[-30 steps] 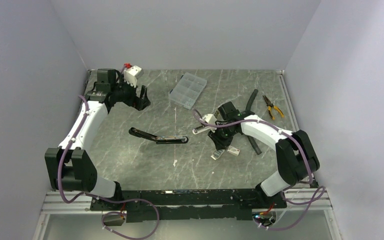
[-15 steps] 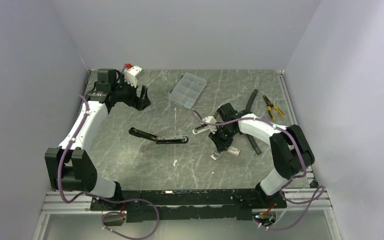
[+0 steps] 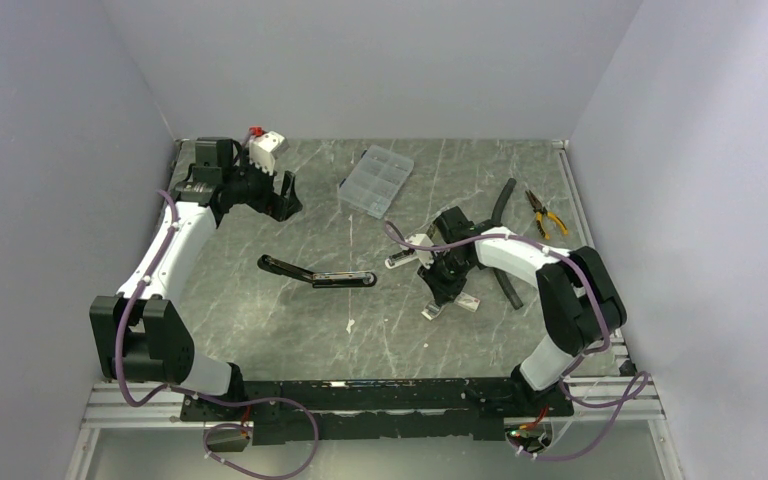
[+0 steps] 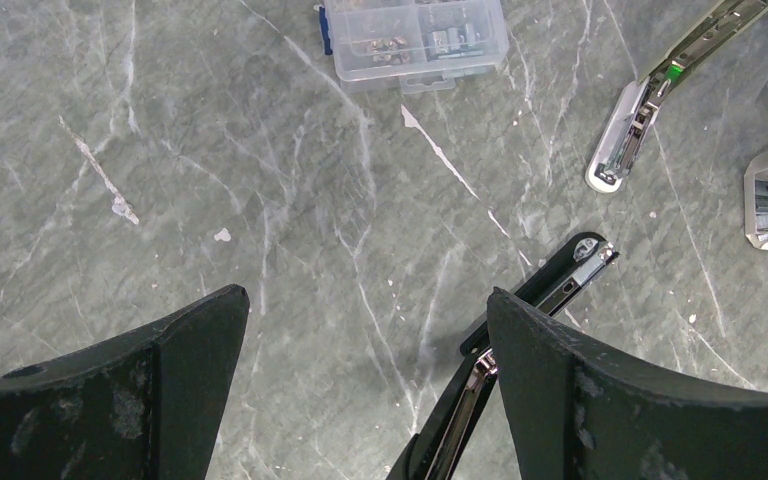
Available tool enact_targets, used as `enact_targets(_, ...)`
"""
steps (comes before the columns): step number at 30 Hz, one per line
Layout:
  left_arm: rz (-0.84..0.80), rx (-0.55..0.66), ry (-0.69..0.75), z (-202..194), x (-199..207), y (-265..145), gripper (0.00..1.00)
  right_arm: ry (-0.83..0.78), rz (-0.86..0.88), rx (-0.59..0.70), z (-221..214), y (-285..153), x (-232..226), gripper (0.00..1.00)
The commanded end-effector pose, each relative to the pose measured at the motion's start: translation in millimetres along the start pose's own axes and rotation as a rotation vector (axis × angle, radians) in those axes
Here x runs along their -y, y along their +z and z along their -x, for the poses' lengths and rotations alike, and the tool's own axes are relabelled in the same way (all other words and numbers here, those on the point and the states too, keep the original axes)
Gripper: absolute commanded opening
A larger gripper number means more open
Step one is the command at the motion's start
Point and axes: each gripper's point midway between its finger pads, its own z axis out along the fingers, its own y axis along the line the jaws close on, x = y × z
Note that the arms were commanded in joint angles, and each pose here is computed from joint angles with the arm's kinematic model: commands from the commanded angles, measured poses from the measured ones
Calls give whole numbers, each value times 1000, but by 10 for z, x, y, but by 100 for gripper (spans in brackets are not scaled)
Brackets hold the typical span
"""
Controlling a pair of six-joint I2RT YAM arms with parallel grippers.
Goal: Load the staples into the stapler
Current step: Pick up the staple from the staple box.
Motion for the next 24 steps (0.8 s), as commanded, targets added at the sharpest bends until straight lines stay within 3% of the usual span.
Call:
enact_targets(1, 0, 52, 35, 167, 53, -102, 94, -1, 19, 9, 31, 0, -5, 17)
enact_targets(24, 12, 27, 60, 123, 9, -66, 94, 18, 34, 40, 142, -105, -27, 0)
